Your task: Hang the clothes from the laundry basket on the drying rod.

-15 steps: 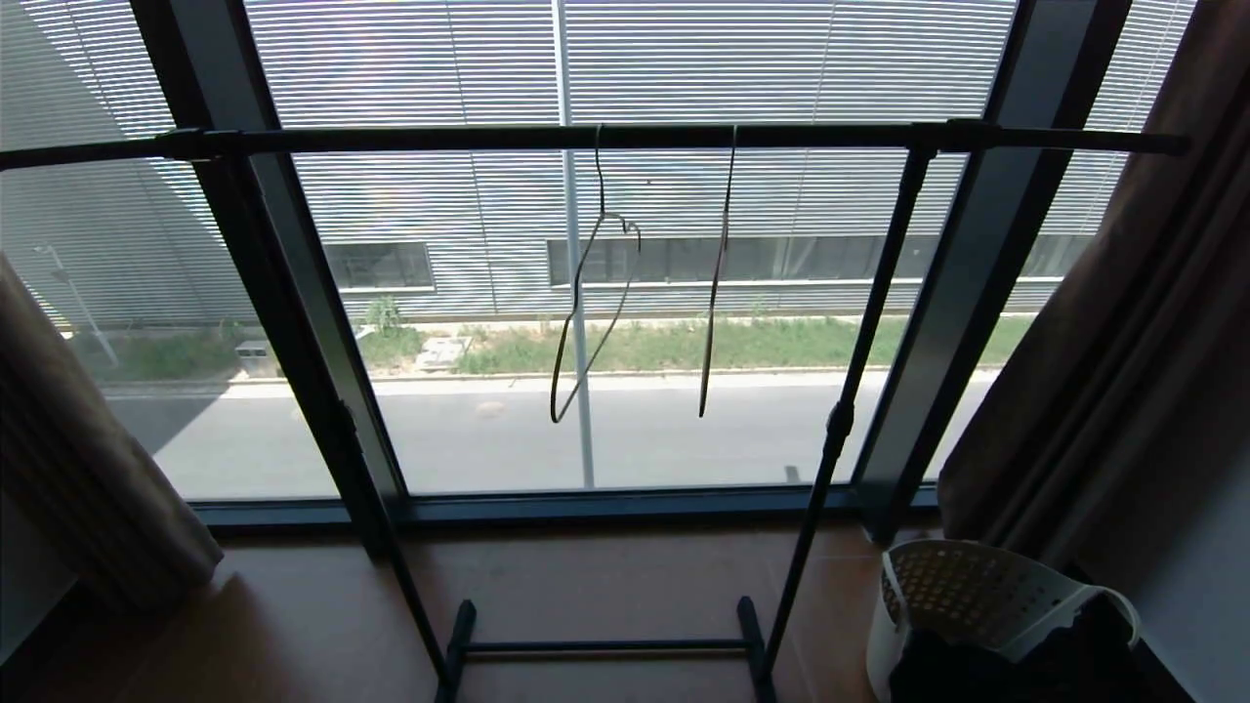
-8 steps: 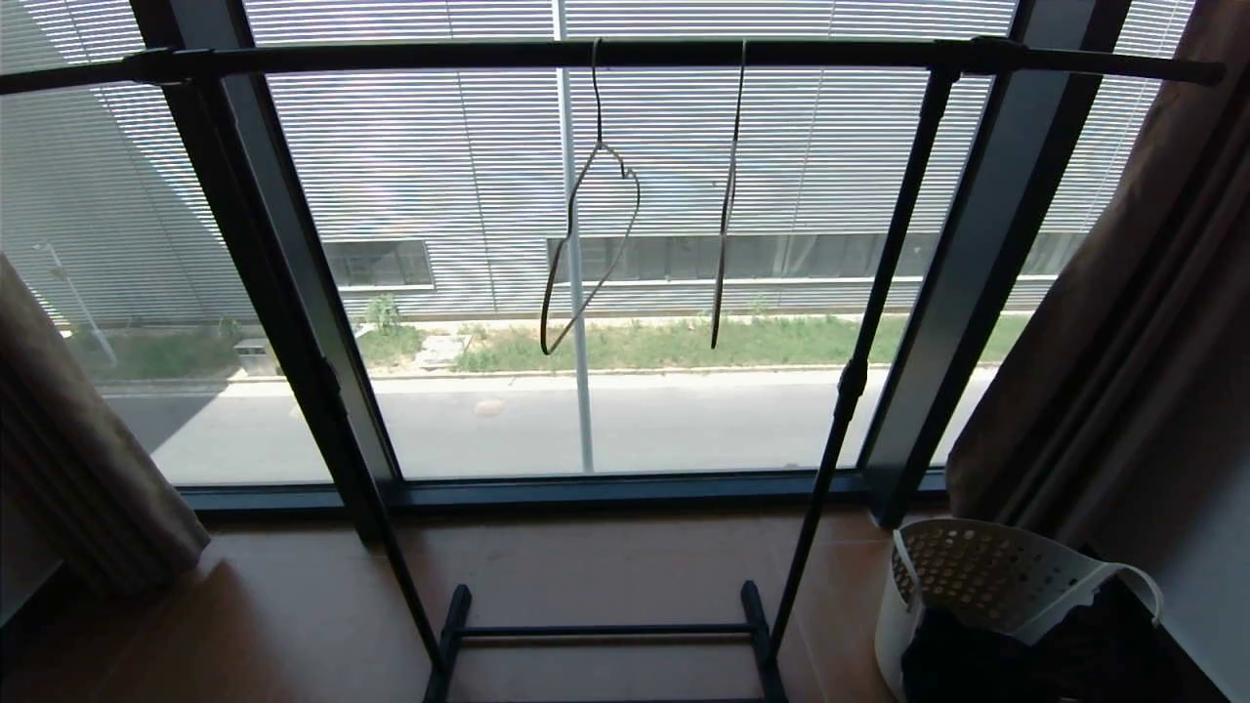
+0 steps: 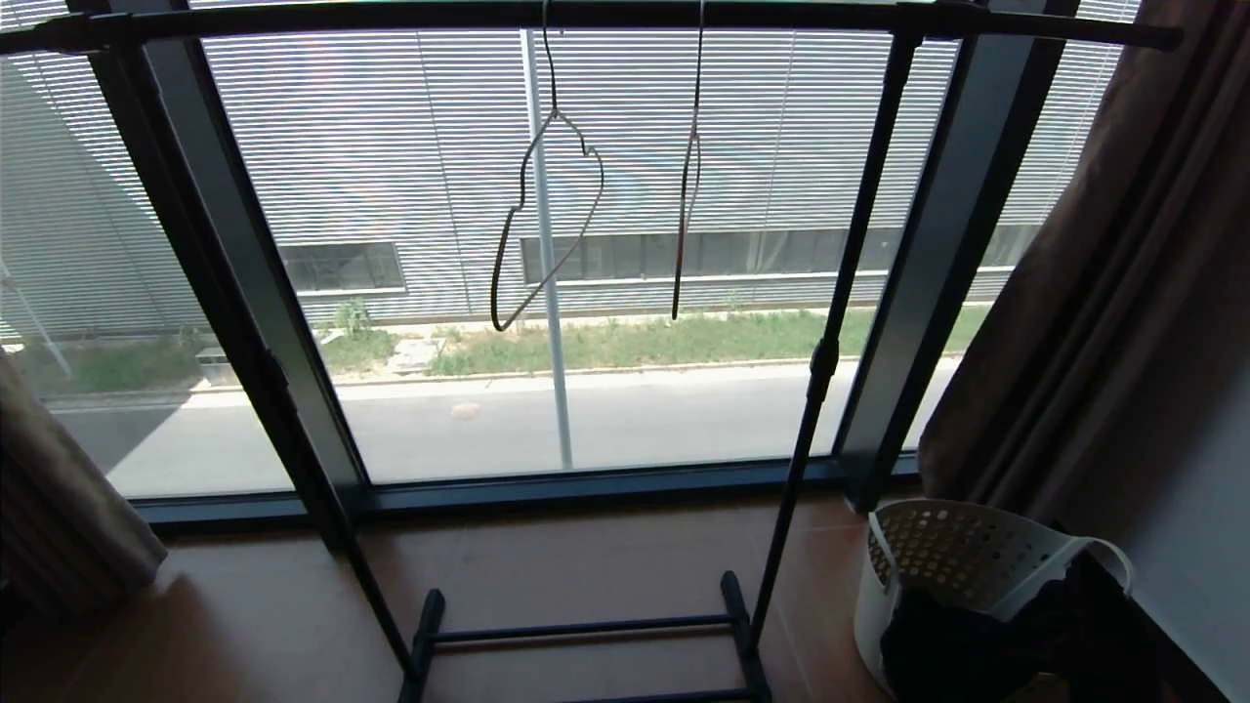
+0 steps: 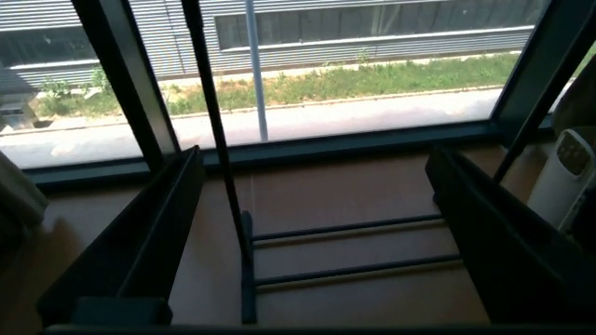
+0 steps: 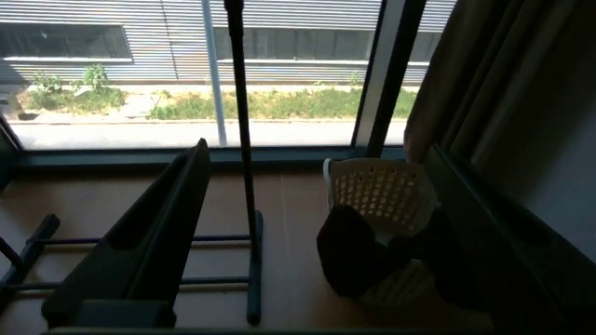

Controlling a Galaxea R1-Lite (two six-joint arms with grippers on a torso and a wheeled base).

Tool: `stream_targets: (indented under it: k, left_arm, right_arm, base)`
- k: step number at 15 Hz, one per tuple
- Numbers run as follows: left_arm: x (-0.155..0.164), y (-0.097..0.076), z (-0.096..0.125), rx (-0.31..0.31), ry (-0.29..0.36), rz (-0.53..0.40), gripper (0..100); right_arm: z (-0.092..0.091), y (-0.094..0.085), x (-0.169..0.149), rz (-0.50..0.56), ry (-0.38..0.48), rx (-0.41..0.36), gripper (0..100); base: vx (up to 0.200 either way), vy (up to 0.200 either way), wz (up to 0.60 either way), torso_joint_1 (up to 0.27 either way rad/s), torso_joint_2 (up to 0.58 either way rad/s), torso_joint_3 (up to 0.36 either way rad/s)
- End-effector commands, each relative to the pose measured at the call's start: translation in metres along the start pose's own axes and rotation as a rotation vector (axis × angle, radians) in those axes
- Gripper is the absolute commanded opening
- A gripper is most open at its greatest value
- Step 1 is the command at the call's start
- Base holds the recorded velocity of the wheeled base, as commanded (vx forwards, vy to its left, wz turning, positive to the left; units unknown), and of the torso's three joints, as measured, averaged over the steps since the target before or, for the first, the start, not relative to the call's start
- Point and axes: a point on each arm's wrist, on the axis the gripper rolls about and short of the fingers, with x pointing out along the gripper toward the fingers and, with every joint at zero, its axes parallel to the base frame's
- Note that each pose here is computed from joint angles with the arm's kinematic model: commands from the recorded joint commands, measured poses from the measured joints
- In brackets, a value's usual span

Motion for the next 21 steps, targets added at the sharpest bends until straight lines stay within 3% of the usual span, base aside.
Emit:
stream_targets:
  k: [1,5,13,21]
  left_arm:
    - [0.0001,0.0,0.0,0.0,0.002,0.0,100]
    - [0.0001,0.0,0.0,0.0,0.002,0.0,100]
    - [0.0001,-0.0001,0.0,0.0,0.002,0.001,100]
    - [0.0001,-0.0001,0.0,0.001,0.002,-0.002,100]
  right_arm:
    - [0.0,0.0,0.0,0.0,0.0,0.0,100]
    - [0.0,0.0,0.0,0.0,0.0,0.002,100]
    - [0.0,0.0,0.0,0.0,0.0,0.002,100]
    - [0.0,0.0,0.0,0.0,0.0,0.003,100]
  base:
    - [0.0,0.0,-0.6,0.007,0.01,0.007]
    - [0.0,0.0,-0.45,0.001,0.0,0.005]
    - [0.0,-0.2,0.0,0.003,0.0,0.001]
    - [0.175,-0.075,0.0,0.001,0.0,0.002]
